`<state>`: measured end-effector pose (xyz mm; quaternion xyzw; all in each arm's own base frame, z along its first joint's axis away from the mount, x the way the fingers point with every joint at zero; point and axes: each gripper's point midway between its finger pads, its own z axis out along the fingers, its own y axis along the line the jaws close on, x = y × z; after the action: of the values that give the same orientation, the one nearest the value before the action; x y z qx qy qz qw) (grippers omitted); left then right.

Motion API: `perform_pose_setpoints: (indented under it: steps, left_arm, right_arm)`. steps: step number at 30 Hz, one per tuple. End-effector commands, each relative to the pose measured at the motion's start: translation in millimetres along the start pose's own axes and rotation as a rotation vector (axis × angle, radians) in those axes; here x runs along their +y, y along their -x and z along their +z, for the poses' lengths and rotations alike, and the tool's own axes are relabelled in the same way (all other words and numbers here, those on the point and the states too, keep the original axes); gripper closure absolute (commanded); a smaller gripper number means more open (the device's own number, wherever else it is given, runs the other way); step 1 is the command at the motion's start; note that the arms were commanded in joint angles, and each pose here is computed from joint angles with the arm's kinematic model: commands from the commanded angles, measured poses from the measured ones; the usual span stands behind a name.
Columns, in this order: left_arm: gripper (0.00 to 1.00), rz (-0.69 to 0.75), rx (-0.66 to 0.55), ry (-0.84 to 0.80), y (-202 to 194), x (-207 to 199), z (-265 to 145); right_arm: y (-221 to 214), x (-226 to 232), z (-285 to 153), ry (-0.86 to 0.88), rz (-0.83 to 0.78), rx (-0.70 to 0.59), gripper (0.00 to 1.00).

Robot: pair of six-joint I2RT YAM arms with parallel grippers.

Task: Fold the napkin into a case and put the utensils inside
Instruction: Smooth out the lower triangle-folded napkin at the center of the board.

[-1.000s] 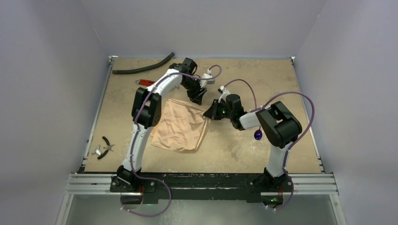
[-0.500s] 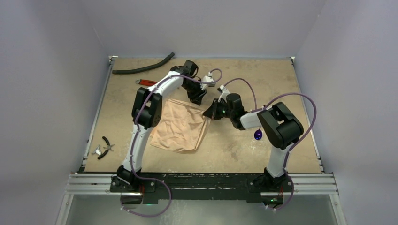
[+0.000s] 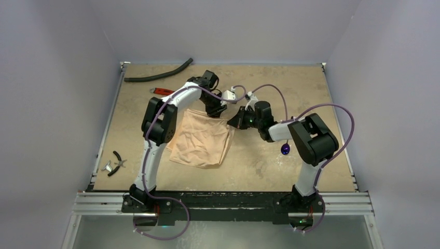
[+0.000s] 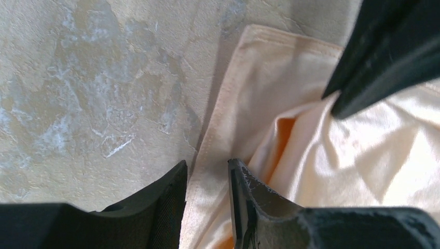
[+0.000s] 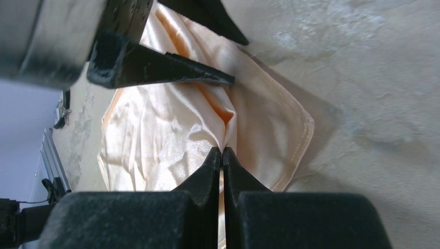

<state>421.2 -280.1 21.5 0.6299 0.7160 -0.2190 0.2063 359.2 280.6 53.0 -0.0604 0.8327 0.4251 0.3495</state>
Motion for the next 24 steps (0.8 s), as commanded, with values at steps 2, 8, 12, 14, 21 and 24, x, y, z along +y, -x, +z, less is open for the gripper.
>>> perform_pose_setpoints:
  steps: [2,8,12,14,21,24]
  left_arm:
    - [0.67,0.026,0.071,-0.038,-20,-14,0]
    - [0.69,0.015,0.059,-0.052,-16,-13,3]
    - [0.7,-0.038,0.015,-0.024,-7,0,0]
    - [0.7,-0.083,-0.048,-0.022,7,9,-7]
    - [0.67,-0.136,-0.202,-0.05,56,17,-10]
    - [0.65,-0.135,-0.219,-0.096,60,9,0]
  right_arm:
    - [38,3,-6,0.03,-0.039,-0.085,1.0]
    - [35,3,-2,0.051,-0.04,-0.071,1.0]
    - [26,-3,-6,0.037,-0.049,-0.061,1.0]
    - [21,-5,-6,0.038,-0.053,-0.052,1.0]
    - [2,-6,-9,0.071,-0.048,-0.007,1.0]
    - [0,-4,-9,0.084,-0.043,0.003,1.0]
